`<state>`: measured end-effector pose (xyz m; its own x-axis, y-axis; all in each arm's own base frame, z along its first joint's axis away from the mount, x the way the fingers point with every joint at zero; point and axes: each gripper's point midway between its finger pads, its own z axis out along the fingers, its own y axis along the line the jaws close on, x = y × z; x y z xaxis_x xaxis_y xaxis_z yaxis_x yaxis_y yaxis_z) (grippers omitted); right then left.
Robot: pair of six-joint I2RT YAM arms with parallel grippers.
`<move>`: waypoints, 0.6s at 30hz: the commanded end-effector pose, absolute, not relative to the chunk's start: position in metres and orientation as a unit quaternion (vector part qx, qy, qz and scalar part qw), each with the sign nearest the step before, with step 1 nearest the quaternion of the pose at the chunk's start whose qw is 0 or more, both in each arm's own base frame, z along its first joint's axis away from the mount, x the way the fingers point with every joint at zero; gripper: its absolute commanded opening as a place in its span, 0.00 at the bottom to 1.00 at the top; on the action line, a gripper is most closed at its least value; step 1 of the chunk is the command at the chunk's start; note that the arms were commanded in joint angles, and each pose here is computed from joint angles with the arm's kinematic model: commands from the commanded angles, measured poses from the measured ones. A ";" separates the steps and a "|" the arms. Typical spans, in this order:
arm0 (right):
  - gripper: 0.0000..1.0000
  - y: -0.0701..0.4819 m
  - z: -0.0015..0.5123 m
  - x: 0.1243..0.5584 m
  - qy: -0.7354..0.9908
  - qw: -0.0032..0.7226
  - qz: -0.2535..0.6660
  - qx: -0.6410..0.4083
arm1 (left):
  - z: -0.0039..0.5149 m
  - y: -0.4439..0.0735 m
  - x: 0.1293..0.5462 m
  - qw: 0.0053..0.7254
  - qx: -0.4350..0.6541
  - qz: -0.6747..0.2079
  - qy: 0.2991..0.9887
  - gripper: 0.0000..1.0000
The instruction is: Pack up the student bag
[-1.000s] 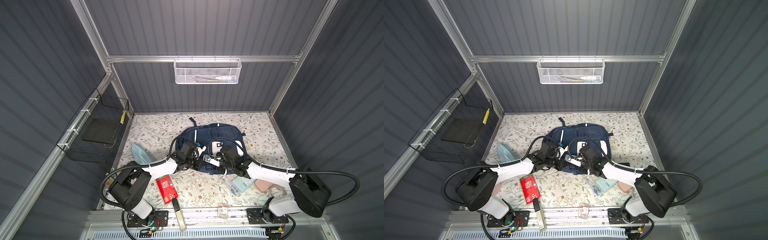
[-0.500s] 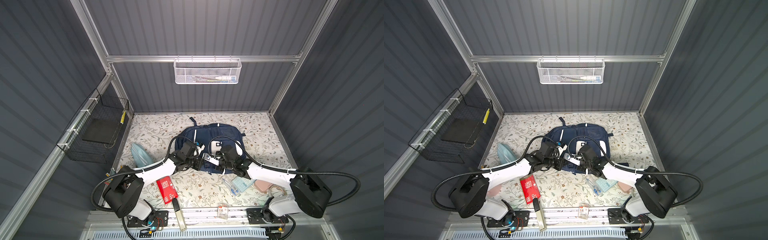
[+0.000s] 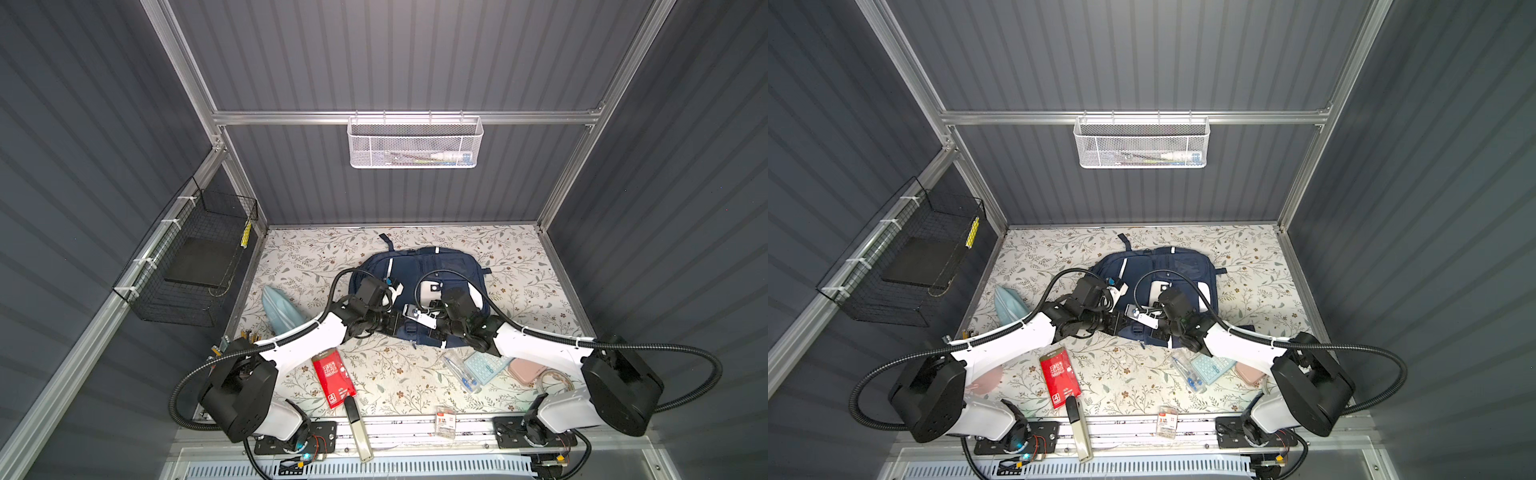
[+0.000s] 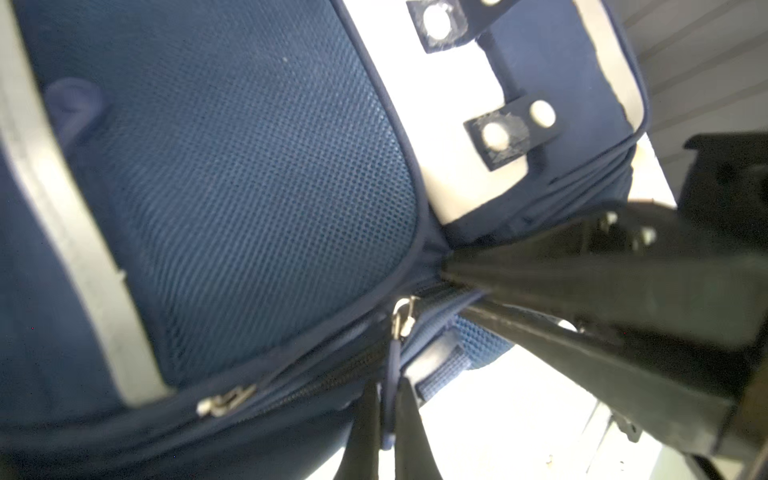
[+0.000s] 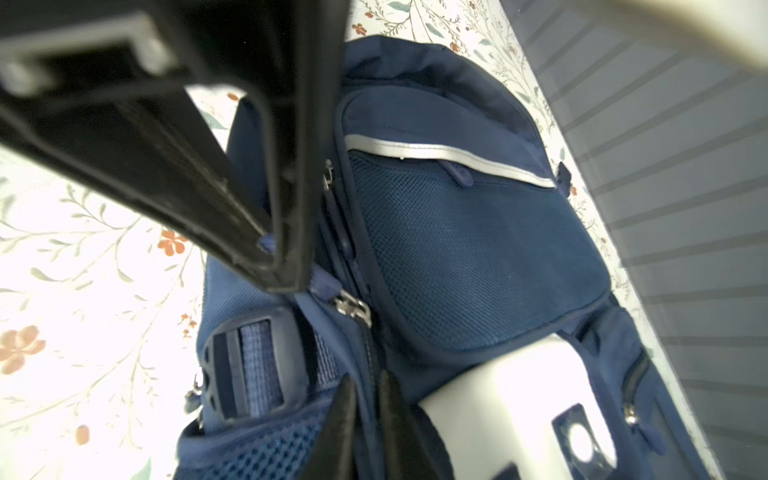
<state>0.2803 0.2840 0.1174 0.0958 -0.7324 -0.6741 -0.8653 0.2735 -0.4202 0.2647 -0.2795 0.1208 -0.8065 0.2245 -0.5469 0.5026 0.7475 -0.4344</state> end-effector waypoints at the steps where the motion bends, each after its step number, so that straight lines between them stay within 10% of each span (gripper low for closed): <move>1: 0.49 0.284 0.143 0.254 0.665 0.430 0.158 -0.589 | 0.132 -0.257 0.272 0.248 0.150 -0.290 0.912 0.00; 18: 0.54 0.292 0.109 0.289 0.712 0.314 0.094 -0.621 | 0.158 -0.282 0.254 0.276 0.225 -0.336 0.872 0.00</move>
